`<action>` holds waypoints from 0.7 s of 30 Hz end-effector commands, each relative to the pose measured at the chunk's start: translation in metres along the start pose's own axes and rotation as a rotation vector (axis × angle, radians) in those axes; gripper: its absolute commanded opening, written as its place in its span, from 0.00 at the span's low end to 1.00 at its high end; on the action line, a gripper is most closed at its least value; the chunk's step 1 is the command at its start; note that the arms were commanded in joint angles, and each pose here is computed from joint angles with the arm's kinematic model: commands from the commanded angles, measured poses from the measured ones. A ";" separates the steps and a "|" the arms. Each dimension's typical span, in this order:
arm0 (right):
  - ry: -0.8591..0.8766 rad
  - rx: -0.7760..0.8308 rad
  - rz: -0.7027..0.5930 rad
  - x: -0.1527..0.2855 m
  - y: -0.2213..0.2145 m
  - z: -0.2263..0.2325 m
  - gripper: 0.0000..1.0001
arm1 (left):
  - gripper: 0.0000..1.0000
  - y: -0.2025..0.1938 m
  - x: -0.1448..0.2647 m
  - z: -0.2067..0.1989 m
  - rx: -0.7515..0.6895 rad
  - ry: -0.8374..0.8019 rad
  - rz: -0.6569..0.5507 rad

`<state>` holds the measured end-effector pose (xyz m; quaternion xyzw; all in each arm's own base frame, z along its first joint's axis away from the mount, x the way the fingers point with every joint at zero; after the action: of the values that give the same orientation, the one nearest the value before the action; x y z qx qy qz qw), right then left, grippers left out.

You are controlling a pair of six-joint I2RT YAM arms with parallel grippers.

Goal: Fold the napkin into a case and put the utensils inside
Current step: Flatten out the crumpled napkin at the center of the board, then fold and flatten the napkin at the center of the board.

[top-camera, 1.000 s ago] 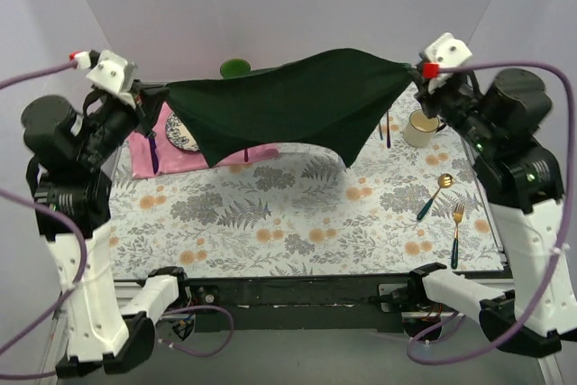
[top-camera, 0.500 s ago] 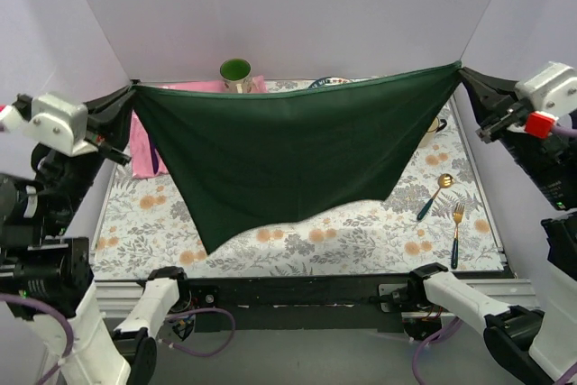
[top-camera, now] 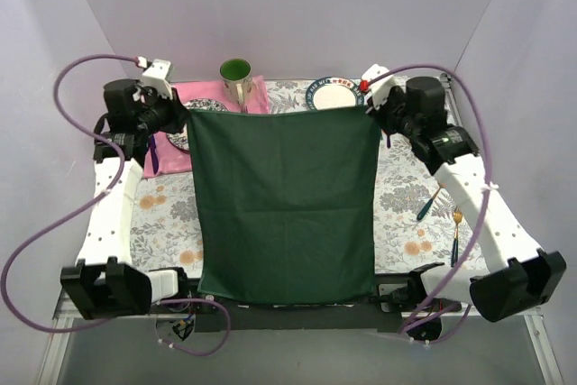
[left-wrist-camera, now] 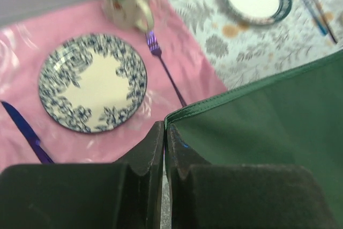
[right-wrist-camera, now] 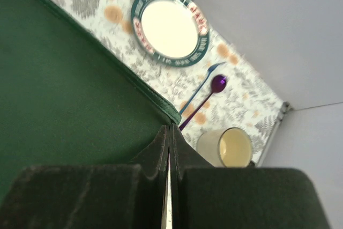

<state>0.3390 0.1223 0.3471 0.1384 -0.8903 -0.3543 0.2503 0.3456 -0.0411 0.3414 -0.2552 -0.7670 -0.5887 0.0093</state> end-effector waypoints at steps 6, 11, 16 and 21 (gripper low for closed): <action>-0.071 0.061 0.024 -0.092 -0.070 0.021 0.01 | 0.00 -0.081 -0.100 0.058 0.068 -0.009 0.121; -0.019 0.060 0.080 -0.148 -0.104 0.033 0.01 | 0.00 -0.114 -0.149 0.091 0.120 0.029 0.202; 0.020 0.059 0.121 -0.182 -0.126 0.036 0.01 | 0.00 -0.132 -0.177 0.103 0.131 0.000 0.235; 0.039 0.050 0.124 -0.177 -0.127 0.036 0.01 | 0.00 -0.133 -0.168 0.095 0.119 -0.028 0.247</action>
<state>0.4568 0.1244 0.1206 0.0604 -0.8846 -0.3013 0.3508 0.4535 -0.0380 0.0882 -0.3785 -0.7629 -0.5001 0.1569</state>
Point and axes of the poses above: each gripper's point midway between its finger pads, its own x axis back along the fingers, its own z axis along the line the jaws close on, y = z × x, the point moved 2 cm from there along x, back along the fingers, and after that the axes turned 14 degrees about x, right-handed, at the moved point
